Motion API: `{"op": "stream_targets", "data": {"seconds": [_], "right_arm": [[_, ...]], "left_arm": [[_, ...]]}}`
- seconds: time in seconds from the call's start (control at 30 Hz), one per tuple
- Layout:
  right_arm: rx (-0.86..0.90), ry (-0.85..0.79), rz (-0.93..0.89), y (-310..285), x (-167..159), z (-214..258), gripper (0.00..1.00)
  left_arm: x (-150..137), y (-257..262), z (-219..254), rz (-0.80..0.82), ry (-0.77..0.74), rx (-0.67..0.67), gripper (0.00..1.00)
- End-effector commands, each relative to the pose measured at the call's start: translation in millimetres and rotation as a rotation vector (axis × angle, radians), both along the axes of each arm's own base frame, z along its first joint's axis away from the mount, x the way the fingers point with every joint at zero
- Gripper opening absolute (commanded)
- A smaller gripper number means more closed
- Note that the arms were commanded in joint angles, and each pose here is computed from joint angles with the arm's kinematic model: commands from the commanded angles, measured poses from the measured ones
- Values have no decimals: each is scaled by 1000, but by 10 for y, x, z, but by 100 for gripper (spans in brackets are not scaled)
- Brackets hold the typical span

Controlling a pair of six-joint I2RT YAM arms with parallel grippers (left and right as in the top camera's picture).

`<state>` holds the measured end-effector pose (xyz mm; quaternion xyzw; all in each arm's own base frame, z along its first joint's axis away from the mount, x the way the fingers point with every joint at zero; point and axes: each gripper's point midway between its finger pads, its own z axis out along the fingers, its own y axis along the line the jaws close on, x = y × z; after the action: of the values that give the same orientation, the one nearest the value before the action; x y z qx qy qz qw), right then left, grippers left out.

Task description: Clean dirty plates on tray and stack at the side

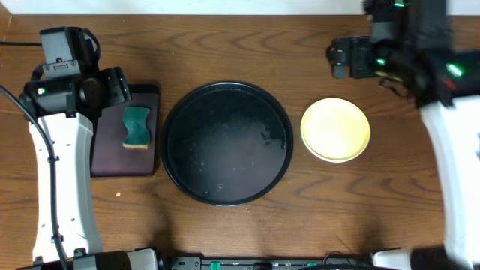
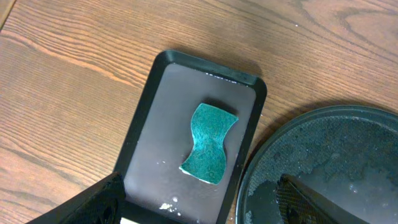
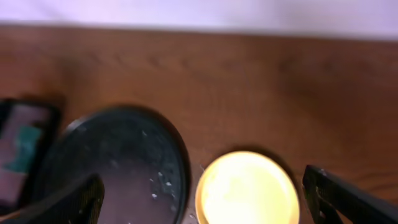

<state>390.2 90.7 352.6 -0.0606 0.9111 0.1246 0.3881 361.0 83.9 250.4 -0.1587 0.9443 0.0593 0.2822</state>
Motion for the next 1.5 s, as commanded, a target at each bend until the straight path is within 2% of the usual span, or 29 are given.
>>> {"op": "stream_targets", "data": {"seconds": [0.0, 0.2, 0.4, 0.6, 0.73, 0.97, 1.27, 1.47], "right_arm": [[17, -96, -9, -67, -230, 377, 99], [30, -181, -9, -117, -555, 693, 99], [-96, -187, -25, -319, -864, 707, 99], [-123, -305, -45, -415, -935, 935, 99], [-121, -376, -77, -506, -947, 880, 99], [-68, -530, -60, -513, -1097, 374, 99], [-60, -686, -84, -574, -1329, -767, 99], [-54, -767, -87, -576, -1431, -1303, 99]], "left_arm": [[-7, 18, -6, 16, 4, -1, 78], [-6, 18, -6, 16, 3, -1, 78], [-6, 18, -6, 16, 4, -1, 78], [-6, 18, -6, 16, 4, -1, 78], [-7, 18, -6, 16, 4, -1, 78], [-7, 18, -6, 16, 4, -1, 78], [-7, 18, -6, 16, 4, -1, 79], [-7, 18, -6, 16, 4, -1, 79]]}}
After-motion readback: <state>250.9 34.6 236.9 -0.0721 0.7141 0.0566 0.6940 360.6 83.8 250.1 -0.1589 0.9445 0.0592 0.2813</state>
